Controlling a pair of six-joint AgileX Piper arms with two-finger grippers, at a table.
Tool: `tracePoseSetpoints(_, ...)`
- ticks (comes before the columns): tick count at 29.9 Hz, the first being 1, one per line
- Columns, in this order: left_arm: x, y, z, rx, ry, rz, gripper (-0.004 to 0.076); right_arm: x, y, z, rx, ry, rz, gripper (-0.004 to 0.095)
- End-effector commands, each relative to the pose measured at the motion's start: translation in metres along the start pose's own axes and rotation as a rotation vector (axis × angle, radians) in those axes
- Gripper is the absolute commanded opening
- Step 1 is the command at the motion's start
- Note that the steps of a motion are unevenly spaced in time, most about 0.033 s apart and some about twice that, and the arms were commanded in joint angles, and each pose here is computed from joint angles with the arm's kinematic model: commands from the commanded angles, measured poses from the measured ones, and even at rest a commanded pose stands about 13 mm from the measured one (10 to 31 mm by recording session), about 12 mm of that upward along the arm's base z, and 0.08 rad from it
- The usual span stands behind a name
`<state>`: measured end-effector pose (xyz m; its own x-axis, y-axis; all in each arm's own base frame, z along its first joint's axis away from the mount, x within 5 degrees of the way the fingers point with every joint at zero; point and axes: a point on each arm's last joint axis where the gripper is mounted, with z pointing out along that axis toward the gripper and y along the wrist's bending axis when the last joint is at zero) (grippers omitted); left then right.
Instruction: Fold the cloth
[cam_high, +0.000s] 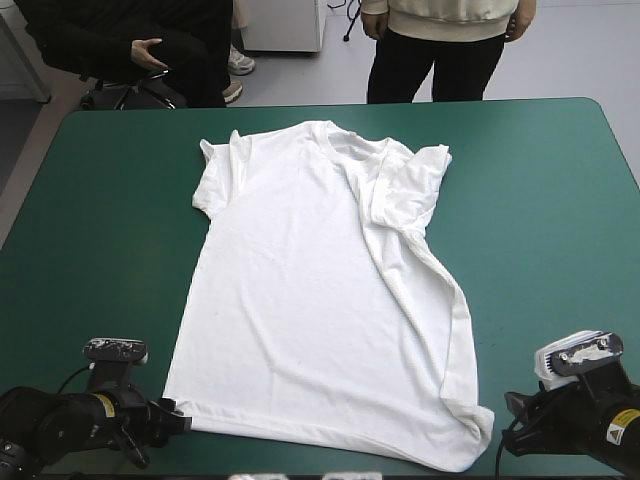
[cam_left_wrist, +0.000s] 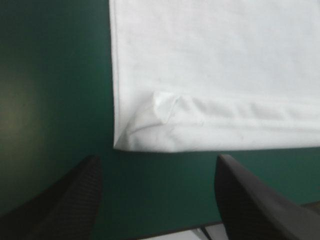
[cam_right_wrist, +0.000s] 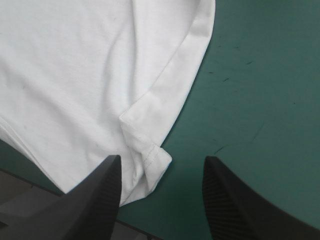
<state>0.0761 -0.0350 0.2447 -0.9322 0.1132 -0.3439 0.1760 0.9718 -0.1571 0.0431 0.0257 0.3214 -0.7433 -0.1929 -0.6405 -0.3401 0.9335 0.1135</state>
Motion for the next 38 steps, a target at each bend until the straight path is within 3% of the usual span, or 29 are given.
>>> tracePoseSetpoints(1, -0.014, -0.005, -0.002, 0.037, -0.071, -0.015, 0.0475, -0.006, 0.0, -0.002, 0.002, -0.007, -0.001, 0.0478)
tracePoseSetpoints(19, -0.044, 0.001, 0.063, -0.091, 0.264, 0.02, 0.0469, -0.009, 0.0, 0.001, -0.006, -0.002, 0.001, 0.047)
tracePoseSetpoints(22, -0.044, 0.0, 0.067, -0.077, 0.29, 0.04, 0.0351, -0.009, 0.0, 0.001, -0.006, -0.001, 0.001, 0.0469)
tracePoseSetpoints(25, -0.043, 0.0, 0.066, -0.071, 0.304, 0.067, 0.0046, -0.009, 0.0, 0.002, -0.006, 0.004, -0.002, 0.0455)
tracePoseSetpoints(26, -0.043, 0.0, 0.066, -0.068, 0.309, 0.087, -0.0013, -0.009, 0.0, 0.003, -0.01, 0.022, -0.006, 0.0444)
tracePoseSetpoints(32, -0.042, 0.0, 0.066, -0.063, 0.314, 0.104, -0.0017, -0.015, 0.004, 0.033, -0.141, 0.165, -0.012, 0.0434)
tracePoseSetpoints(35, -0.042, 0.0, 0.066, -0.063, 0.314, 0.104, -0.0017, -0.016, -0.005, 0.051, -0.09, 0.271, -0.035, 0.0437)
tracePoseSetpoints(38, -0.042, 0.0, 0.066, -0.063, 0.314, 0.104, -0.0017, -0.014, -0.012, 0.064, -0.054, 0.353, -0.054, 0.0508)
